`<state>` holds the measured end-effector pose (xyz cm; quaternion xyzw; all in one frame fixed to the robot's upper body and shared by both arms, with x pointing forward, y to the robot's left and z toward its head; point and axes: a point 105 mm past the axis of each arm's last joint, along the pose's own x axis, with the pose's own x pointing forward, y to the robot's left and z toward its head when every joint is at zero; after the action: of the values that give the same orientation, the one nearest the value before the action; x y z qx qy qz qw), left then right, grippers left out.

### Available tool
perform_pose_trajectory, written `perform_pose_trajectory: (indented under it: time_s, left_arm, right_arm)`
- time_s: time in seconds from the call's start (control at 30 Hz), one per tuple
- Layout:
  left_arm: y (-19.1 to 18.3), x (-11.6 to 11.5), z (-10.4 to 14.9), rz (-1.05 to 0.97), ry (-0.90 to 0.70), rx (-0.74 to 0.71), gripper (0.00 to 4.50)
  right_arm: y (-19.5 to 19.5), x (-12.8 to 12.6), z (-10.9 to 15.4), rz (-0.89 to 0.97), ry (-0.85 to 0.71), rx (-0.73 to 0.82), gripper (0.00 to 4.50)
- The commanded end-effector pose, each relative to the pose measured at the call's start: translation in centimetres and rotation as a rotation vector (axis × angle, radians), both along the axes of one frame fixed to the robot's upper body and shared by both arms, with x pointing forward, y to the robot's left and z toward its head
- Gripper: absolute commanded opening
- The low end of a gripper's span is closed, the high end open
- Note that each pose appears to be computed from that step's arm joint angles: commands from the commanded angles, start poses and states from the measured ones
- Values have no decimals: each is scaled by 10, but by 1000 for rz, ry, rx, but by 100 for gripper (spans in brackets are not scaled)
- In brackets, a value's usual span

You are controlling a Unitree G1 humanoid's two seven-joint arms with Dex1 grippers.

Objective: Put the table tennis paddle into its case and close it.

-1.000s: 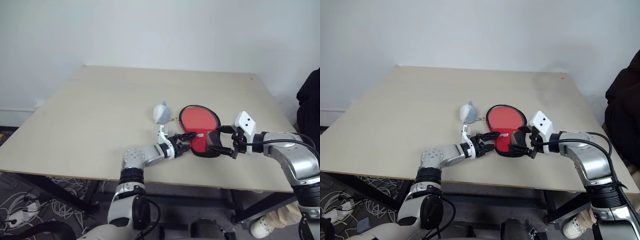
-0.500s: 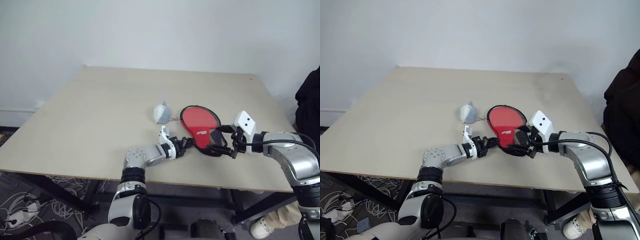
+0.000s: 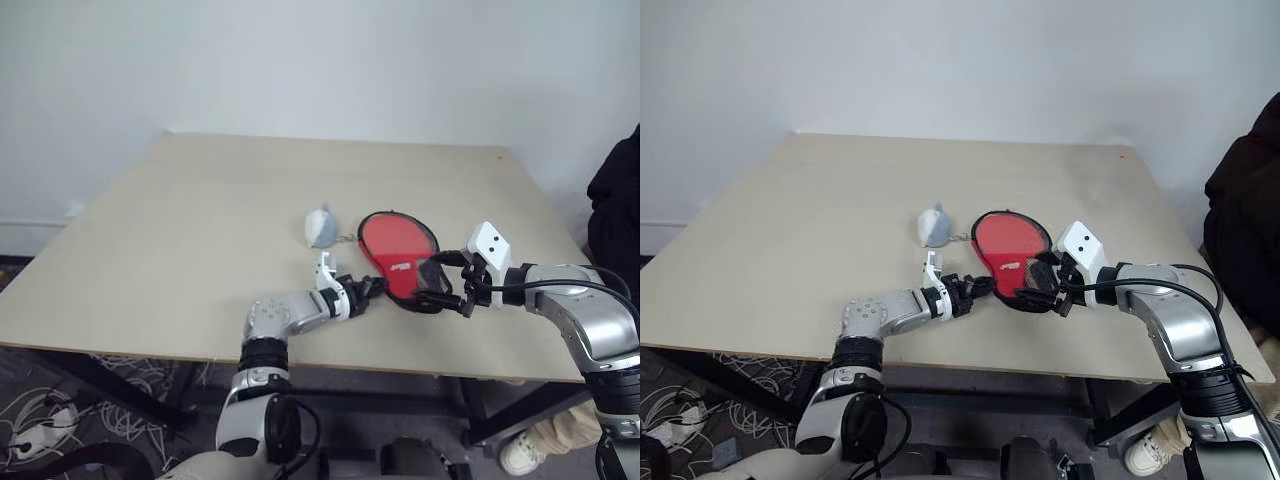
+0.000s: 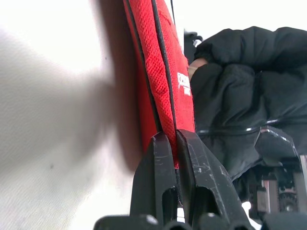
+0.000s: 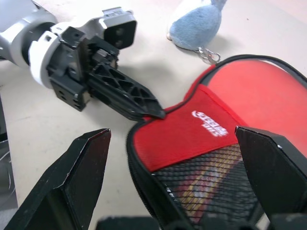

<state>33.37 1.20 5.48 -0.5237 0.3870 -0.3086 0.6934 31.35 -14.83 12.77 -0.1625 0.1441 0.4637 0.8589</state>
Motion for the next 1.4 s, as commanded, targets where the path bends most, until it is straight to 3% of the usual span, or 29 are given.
perform_pose_trajectory:
  time_s: [0.03,0.33,0.8,1.1,1.4]
  left_arm:
    - [24,-13,6,10,-23,16,2]
    - [75,-64,1,55,-26,101,2]
    - [95,-161,9,-31,39,120,2]
    - [99,-173,7,-72,55,130,2]
    - [109,-152,6,-30,42,179,2]
  right_arm:
    - [2,0,13,16,-50,8,450]
    - [1,4,14,18,-51,3,450]
    - [7,11,13,53,-52,0,450]
    - [9,12,12,59,-49,1,450]
    - [12,13,12,57,-51,6,450]
